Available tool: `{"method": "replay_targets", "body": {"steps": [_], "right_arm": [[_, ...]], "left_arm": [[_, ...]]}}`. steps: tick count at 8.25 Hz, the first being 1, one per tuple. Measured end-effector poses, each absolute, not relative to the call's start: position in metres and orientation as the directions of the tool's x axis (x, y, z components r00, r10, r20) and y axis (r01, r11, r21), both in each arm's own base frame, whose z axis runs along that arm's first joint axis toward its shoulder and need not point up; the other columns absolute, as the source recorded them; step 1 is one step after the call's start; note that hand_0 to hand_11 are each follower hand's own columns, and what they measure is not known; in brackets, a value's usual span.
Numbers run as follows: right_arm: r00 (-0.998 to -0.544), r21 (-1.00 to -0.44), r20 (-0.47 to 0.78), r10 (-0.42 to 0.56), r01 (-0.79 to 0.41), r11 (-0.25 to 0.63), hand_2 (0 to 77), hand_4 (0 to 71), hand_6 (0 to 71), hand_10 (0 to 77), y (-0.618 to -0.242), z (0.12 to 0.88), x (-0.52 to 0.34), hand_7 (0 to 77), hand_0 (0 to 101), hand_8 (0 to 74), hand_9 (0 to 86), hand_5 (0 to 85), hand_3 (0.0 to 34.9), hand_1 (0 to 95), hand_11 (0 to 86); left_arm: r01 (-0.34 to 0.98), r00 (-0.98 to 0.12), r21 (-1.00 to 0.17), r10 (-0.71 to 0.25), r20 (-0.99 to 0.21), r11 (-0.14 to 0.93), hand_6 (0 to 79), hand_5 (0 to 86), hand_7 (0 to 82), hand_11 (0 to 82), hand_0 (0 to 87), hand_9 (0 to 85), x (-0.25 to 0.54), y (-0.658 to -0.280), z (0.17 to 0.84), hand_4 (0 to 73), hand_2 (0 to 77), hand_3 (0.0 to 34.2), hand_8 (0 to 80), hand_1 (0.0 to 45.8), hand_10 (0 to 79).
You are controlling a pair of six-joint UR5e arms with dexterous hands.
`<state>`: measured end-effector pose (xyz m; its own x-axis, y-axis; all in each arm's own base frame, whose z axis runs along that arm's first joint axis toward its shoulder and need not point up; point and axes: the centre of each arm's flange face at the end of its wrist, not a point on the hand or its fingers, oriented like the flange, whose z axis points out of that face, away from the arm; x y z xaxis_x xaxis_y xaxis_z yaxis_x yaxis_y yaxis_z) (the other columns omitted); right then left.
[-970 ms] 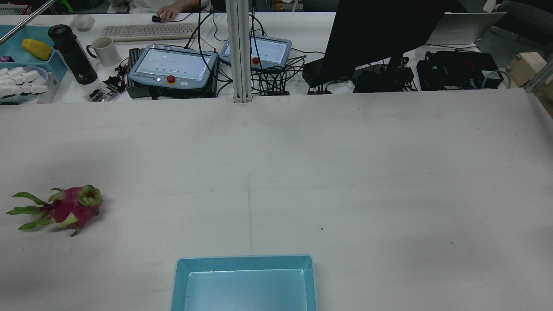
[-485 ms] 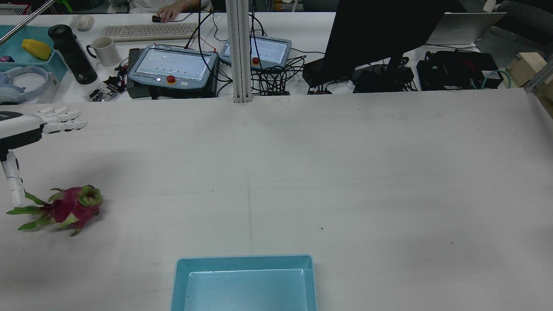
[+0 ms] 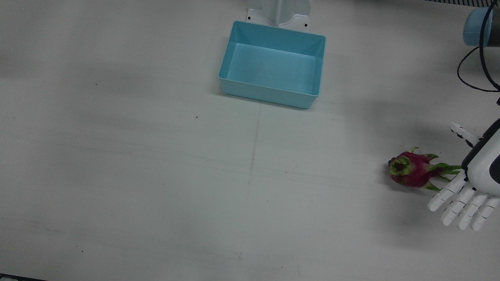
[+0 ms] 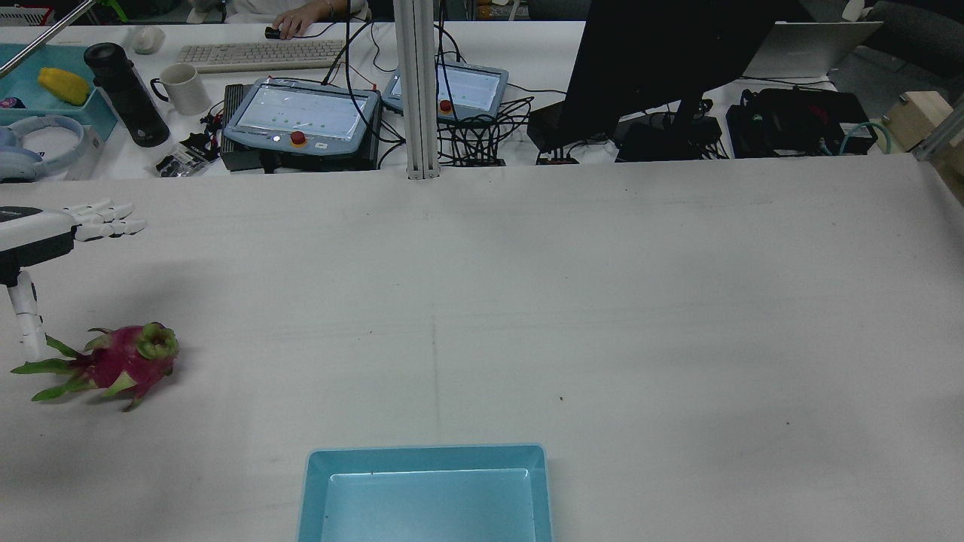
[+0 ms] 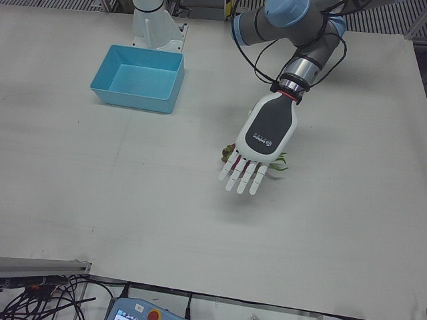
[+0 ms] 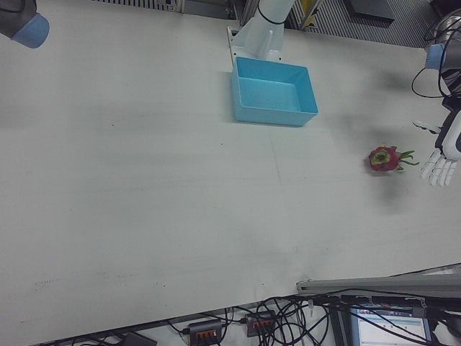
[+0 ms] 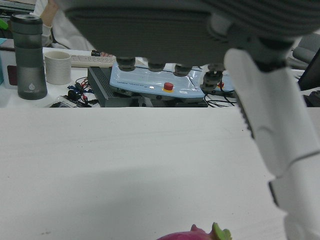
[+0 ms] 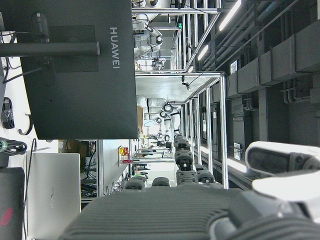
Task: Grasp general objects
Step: 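Move the left hand down toward the pink dragon fruit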
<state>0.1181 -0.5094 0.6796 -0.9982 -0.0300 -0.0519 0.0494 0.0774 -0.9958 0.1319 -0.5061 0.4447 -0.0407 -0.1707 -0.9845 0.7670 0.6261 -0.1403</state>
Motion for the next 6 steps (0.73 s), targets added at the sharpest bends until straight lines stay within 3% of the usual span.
{"method": "replay_targets", "body": {"steps": [2,3,6], "right_arm": [[-0.998,-0.996,-0.052,-0.030,0.049,0.077,74.7,0.0,0.0,0.0,-0.509,0.680,0.118,0.0,0,0.0,0.5,0.0,0.0,6.0,0.5],[-0.998,-0.996,-0.052,-0.030,0.049,0.077,74.7,0.0,0.0,0.0,-0.509,0.680,0.118,0.0,0,0.0,0.5,0.0,0.0,6.0,0.5],[-0.998,-0.996,-0.052,-0.030,0.049,0.078,74.7,0.0,0.0,0.0,-0.510,0.679,0.118,0.0,0,0.0,0.5,0.0,0.0,6.5,0.5]], "left_arm": [[0.772,-0.106,-0.211,-0.206,-0.973,0.599,0.0,2.2,3.3,3.8,52.5,0.5,0.126,-0.501,0.465,0.5,1.1,4.5,1.1,0.0,1.1],[0.774,-0.156,-0.252,-0.210,-0.965,0.581,0.0,2.2,1.1,2.2,49.6,0.5,0.118,-0.490,0.487,0.5,1.1,6.6,1.1,0.0,1.1],[0.780,-0.243,-0.267,-0.119,-0.963,0.566,0.0,2.2,0.5,1.1,49.6,0.5,0.096,-0.454,0.489,0.5,1.1,8.2,1.1,0.0,0.5]]}}
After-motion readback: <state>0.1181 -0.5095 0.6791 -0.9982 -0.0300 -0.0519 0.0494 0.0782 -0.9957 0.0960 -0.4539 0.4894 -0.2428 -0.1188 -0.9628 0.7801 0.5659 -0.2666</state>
